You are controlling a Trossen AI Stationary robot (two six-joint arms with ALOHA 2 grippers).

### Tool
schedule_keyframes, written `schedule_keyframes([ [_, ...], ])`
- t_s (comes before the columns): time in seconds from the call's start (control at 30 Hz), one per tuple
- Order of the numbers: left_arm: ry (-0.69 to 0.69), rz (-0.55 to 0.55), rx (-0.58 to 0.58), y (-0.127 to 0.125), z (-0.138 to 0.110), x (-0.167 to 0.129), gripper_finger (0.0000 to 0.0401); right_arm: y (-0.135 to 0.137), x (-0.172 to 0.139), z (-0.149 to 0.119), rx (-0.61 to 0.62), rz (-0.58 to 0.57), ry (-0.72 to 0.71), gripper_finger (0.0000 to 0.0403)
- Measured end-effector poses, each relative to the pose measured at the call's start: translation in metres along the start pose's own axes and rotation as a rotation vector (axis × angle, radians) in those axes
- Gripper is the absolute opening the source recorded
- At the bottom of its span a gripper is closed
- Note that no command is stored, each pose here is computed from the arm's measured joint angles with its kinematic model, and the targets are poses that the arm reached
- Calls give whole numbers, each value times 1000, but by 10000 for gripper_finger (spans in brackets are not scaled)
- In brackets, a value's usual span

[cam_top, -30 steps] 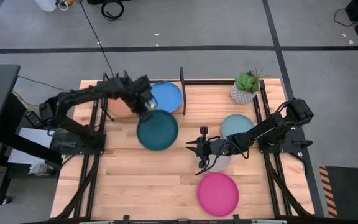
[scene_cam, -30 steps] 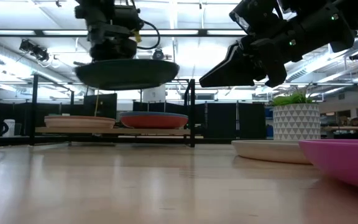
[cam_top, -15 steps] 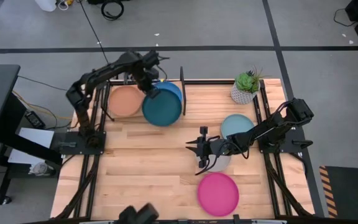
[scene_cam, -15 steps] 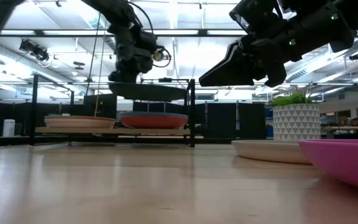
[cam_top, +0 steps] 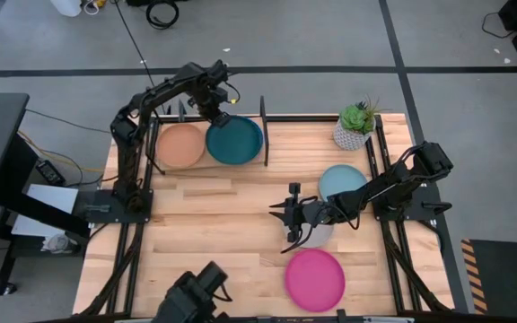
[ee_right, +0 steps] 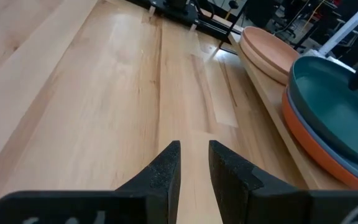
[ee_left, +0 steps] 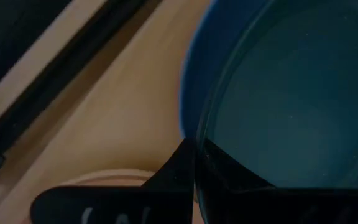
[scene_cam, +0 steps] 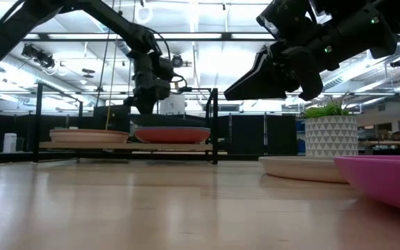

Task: Place and stack plates onto a shelf
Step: Stack the dark green plate on the blue plate, then stack the gray plate on the light brown plate

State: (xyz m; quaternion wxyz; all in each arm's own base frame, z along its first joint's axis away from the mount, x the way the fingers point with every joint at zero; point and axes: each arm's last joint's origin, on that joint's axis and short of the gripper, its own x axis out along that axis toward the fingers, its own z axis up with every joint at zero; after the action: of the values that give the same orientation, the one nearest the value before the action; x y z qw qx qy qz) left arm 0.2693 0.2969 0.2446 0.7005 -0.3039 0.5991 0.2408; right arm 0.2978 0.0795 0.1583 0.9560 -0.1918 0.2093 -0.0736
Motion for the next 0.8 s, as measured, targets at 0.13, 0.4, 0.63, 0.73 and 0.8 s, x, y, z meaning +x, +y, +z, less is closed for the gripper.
schedule_keyframes([
  [0.13, -50, 14, 20, 0, 5, 1, 32, 0, 0, 0, 0, -1, 0, 89],
  [0.4, -118, 17, 83, -12, 12, -1, 120, 0, 0, -1, 4, 1, 6, 89],
  [0.63, -139, 5, 295, -54, -7, -28, 144, 0, 0, -3, 0, -4, 26, 89],
  [0.73, -165, -10, 429, -85, -26, -34, 145, 1, 0, -6, 2, -1, 55, 89],
  [0.8, -197, -19, 518, -105, -41, -35, 145, 3, -2, -8, -10, -26, 88, 89],
])
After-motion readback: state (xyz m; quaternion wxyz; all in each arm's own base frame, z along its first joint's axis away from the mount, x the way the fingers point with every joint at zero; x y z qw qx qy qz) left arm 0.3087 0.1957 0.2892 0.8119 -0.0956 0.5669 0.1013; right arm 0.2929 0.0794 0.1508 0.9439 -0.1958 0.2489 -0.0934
